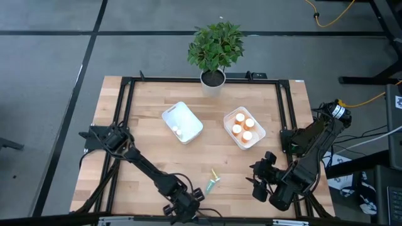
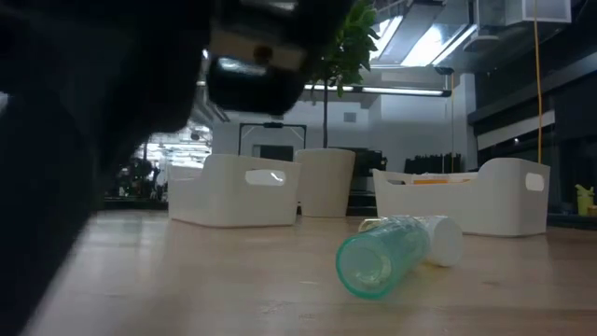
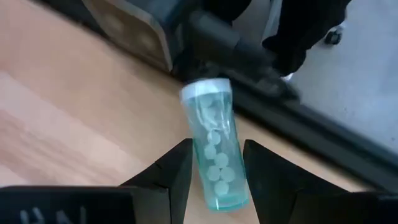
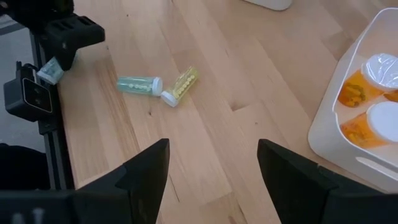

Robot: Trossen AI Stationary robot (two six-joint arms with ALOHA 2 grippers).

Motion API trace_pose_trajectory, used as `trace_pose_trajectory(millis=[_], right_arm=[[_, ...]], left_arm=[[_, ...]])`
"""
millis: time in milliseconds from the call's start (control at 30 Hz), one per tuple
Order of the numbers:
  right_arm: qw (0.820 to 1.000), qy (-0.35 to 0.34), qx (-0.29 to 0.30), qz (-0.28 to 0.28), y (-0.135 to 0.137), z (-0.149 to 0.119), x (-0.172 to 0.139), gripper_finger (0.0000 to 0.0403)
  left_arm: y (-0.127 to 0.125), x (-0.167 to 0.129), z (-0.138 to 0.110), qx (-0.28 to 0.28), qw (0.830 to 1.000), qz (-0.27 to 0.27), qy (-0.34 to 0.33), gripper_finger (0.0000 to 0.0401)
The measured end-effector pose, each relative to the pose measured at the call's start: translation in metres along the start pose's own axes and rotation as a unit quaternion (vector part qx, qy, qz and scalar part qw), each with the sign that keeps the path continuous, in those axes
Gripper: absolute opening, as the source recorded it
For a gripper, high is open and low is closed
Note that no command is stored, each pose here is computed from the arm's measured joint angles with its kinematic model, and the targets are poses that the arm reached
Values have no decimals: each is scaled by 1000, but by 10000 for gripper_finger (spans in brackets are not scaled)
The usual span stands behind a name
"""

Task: Pick and place medicine bottles into bin by pill shape (circle, oval)
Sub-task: Put the bottom blue pill bottle into the left white bin

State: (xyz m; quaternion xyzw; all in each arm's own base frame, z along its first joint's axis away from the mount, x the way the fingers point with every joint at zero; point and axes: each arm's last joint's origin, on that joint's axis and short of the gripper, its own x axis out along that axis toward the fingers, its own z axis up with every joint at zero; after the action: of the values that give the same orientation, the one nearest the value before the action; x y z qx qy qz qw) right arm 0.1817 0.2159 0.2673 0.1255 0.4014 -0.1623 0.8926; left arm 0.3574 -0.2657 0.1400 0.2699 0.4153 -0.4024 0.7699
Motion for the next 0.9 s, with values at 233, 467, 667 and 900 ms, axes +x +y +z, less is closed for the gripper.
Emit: trace_pose_trajectory(millis=[233,467,667,900], right_arm=[[1000,0,0,0,0,0,0,245],[1000,0,1,0,0,0,0,245],[1000,0,3,3,1,0,0,245],[1000,-1,4,4,1,0,0,245]], left_arm=[[0,7,-1,-59,998,11,5,105],[9,-1,0,-131,991,38,-11,70],[16,-31,1,-162,983,90,10,70],[18,-90,2,-174,969,168,40,70]])
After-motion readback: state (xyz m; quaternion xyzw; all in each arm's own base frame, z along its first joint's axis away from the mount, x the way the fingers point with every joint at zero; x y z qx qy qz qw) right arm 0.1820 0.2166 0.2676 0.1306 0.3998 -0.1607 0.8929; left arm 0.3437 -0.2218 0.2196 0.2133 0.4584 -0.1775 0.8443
